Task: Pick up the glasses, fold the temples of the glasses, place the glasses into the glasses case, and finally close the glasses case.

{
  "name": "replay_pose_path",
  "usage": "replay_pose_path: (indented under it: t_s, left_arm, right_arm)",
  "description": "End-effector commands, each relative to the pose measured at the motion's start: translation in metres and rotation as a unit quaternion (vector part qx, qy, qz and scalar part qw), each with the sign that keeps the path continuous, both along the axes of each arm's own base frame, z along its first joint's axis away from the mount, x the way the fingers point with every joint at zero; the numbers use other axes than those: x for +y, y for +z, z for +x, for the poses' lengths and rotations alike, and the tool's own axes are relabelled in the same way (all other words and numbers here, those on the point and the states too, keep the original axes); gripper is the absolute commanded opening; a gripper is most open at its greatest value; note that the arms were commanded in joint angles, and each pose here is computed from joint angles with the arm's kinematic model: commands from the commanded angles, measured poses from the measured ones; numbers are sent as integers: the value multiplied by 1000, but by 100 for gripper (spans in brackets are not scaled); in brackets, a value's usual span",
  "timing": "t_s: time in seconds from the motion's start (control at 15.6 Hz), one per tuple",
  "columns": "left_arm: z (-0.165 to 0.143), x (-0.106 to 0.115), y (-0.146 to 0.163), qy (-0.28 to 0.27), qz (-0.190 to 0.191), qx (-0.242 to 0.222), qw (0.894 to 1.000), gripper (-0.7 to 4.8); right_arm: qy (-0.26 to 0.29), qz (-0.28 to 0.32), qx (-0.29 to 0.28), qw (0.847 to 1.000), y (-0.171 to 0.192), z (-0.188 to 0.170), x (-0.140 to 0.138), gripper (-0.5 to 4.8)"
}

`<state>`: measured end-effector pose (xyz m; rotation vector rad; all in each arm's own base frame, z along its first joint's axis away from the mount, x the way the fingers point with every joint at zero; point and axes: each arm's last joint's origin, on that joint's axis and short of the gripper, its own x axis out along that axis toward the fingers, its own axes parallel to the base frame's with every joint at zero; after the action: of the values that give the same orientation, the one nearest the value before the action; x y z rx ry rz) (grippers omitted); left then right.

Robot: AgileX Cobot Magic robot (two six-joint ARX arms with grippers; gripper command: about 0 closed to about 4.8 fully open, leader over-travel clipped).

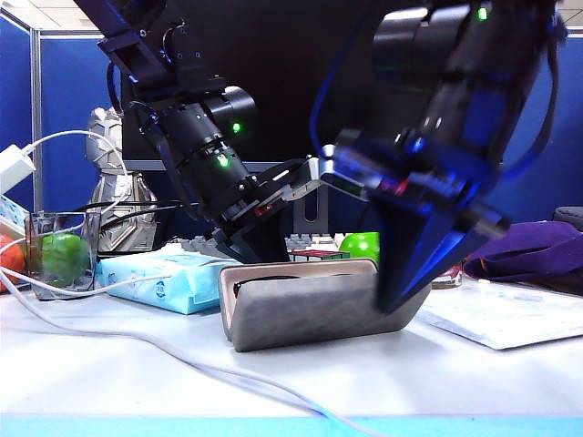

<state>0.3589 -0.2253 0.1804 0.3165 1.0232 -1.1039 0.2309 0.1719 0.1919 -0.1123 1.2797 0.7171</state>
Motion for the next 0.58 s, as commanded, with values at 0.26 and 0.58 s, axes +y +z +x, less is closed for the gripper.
replay_pose_path:
  t_s: [0.26,0.58]
  left_arm:
    - [-5,0,0,-17,-17,38,999,-6]
    - [-8,1,-5,-24,-21,71,997,-6]
  right_arm:
    - [-12,46,-58,997,-11,4,4,-5]
    - [-19,67,-81,994,-8,9,7,-5]
